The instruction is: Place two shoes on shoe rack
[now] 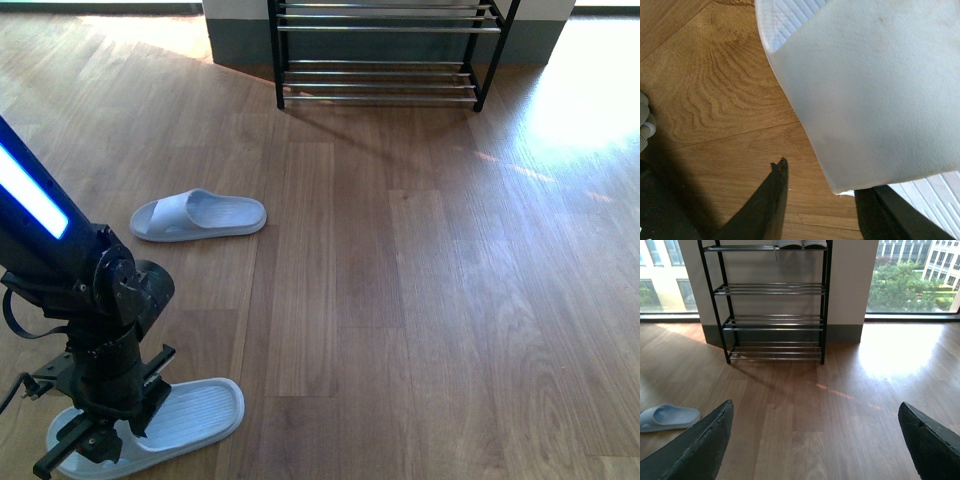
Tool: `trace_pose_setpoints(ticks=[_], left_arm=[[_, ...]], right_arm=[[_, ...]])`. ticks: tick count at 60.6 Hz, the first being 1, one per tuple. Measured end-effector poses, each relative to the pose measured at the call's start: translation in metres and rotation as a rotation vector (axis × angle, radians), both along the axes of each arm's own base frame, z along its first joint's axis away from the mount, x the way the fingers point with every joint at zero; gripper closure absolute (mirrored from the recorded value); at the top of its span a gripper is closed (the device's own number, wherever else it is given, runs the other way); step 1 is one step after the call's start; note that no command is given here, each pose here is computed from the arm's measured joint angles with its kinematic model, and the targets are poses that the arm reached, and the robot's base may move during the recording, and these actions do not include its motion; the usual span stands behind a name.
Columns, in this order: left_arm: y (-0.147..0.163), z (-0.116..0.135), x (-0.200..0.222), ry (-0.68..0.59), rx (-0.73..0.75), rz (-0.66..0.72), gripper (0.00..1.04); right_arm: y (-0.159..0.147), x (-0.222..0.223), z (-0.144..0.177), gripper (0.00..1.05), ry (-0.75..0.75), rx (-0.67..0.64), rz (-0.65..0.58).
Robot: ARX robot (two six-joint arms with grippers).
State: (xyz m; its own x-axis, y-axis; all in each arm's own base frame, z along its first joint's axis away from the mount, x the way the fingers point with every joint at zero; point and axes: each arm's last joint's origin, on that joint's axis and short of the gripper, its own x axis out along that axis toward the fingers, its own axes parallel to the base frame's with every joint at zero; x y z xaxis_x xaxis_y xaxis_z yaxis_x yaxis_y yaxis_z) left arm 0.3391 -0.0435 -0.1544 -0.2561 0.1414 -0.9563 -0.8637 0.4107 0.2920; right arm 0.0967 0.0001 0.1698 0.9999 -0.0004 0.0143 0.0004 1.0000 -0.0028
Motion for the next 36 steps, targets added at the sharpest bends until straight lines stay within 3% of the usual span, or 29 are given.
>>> trace_pose_setpoints(ticks=[13, 36], left_arm=[[-0.0057, -0.0004, -0.0007, 0.009, -0.003, -0.003, 1.04], [-0.0026, 0.0032, -0.0022, 0.049, 0.082, -0.079, 1.03]], right_arm=[[0.0000, 0.0000, 0.0000, 0.09, 0.000, 0.000, 0.000], [0.0000, 0.0000, 0.0000, 0.09, 0.000, 0.000, 0.000]])
